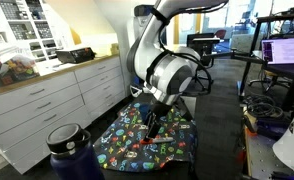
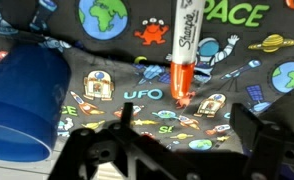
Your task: Take the marker out of the cup and put it on the apron
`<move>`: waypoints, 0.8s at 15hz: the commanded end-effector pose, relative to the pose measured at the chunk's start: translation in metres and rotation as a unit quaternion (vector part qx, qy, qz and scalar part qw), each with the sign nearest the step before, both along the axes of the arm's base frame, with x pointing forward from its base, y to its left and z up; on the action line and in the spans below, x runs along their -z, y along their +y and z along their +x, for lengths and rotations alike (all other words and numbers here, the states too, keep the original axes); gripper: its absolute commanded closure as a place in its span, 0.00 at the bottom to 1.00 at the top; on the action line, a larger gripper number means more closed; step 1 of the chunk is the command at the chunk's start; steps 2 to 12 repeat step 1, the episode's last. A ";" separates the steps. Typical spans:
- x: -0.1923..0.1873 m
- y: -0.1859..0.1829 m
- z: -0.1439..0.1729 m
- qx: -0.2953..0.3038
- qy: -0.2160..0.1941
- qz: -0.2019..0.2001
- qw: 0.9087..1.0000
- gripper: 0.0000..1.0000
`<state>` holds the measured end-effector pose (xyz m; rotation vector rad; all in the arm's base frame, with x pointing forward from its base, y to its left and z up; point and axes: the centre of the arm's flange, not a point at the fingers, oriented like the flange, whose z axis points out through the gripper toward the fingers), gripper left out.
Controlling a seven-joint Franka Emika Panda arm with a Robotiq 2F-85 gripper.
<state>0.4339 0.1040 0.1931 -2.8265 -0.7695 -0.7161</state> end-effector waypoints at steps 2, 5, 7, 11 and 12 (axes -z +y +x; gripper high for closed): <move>0.000 0.000 0.000 0.000 0.000 0.000 1.000 0.01; 0.000 0.000 0.000 0.000 0.000 0.000 1.000 0.01; 0.000 0.000 0.000 0.000 0.000 0.000 1.000 0.01; 0.000 0.000 0.000 0.000 0.000 0.000 1.000 0.01; 0.000 0.000 0.000 0.000 0.000 0.000 1.000 0.01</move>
